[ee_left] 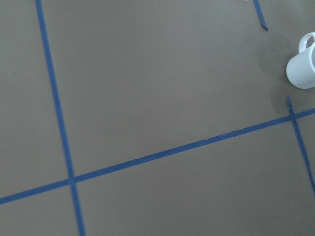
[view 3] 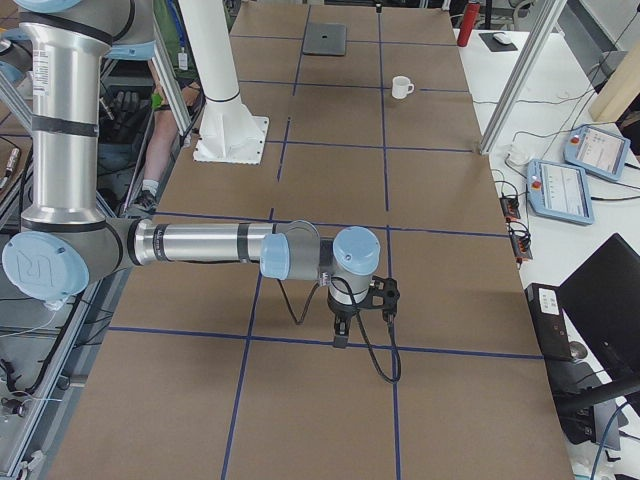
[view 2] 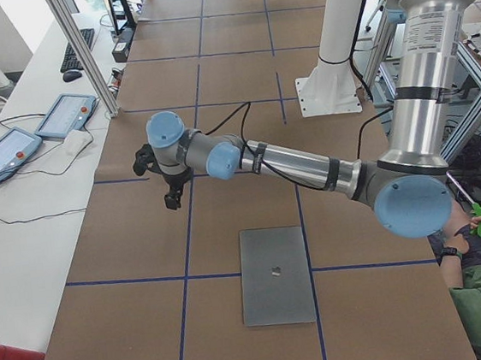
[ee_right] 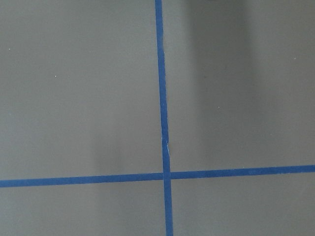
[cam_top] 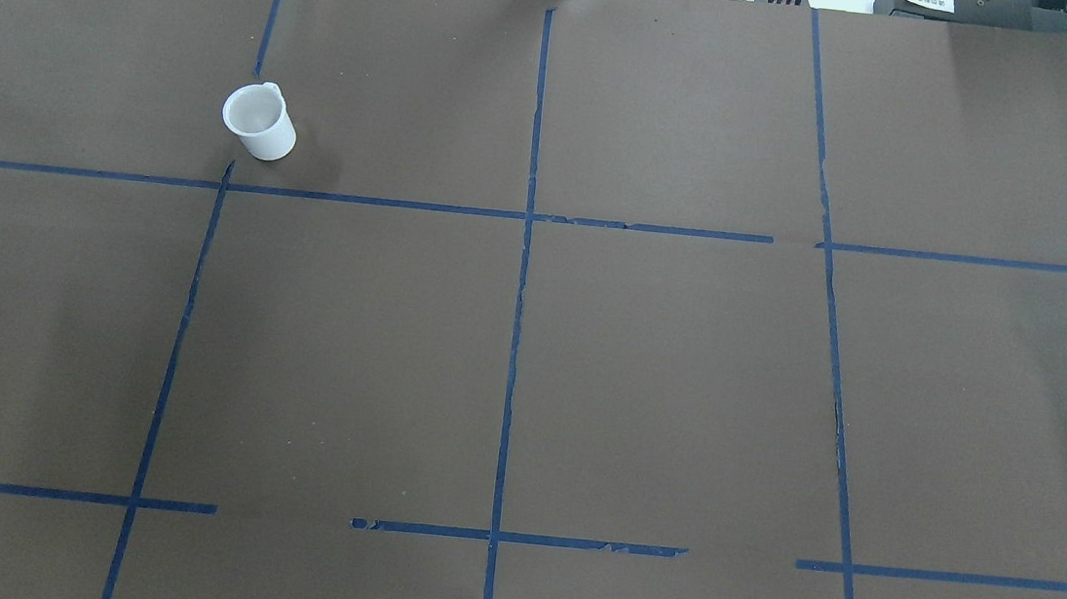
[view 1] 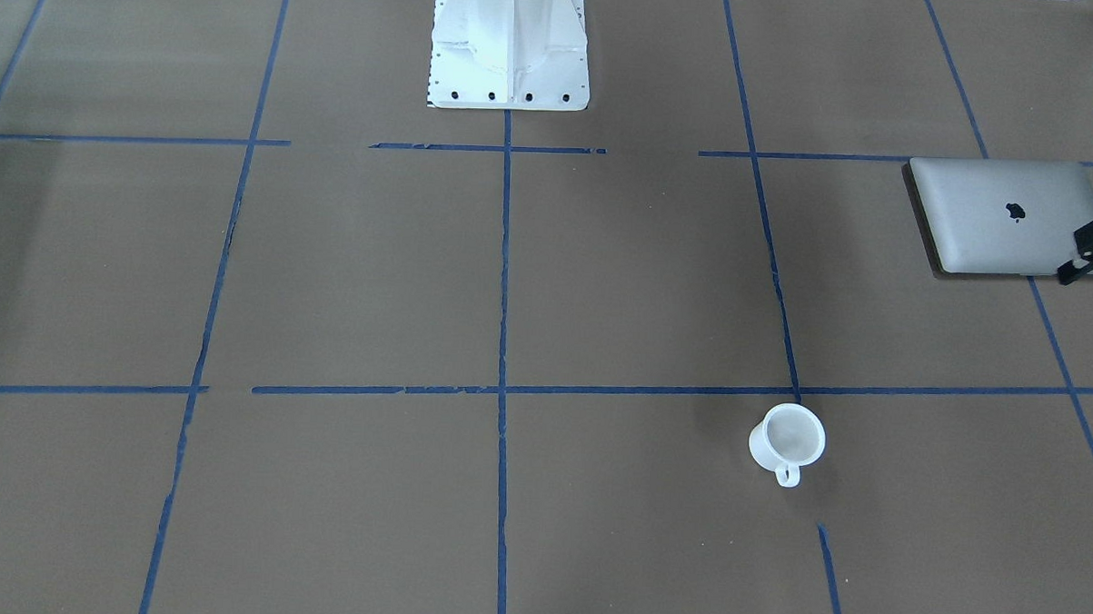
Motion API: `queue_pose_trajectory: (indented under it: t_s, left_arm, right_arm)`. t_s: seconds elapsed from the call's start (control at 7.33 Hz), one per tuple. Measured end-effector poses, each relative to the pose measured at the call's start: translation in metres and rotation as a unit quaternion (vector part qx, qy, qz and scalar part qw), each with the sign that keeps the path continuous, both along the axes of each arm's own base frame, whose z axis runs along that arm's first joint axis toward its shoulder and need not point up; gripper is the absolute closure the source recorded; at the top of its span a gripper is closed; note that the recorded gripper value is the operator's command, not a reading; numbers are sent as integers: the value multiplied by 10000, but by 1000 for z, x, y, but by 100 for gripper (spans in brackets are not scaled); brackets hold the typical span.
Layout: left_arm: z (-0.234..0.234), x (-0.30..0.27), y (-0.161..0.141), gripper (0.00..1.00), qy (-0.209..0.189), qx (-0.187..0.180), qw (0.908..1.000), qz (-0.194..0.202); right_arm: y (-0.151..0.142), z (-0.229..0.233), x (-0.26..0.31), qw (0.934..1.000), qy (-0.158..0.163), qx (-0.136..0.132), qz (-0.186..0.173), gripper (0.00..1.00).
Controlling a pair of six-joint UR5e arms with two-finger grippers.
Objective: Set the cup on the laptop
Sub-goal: 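Move the left gripper toward the white mug on the table, then lower the left gripper over the white mug and close on it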
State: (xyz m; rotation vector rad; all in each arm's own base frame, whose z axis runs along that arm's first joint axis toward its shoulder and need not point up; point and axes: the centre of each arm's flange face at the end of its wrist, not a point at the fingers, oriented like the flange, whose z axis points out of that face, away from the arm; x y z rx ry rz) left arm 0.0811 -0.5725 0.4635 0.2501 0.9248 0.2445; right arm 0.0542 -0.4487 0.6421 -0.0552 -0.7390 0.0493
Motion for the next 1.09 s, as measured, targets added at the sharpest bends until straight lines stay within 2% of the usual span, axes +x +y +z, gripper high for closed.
queue_pose_trajectory:
  t_s: [0.27, 0.55, 1.09]
  left_arm:
    - [-48, 62, -30, 0, 144, 45, 9996, 232]
    - [-70, 110, -51, 0, 95, -61, 9993, 364]
    - [-93, 178, -124, 0, -272, -571, 9980, 82]
  right_arm:
    - [0, 0, 0, 10000, 0, 0, 0, 0]
    - [0, 0, 0, 10000, 0, -3, 3, 0]
    - [0, 0, 0, 10000, 0, -1, 0, 0]
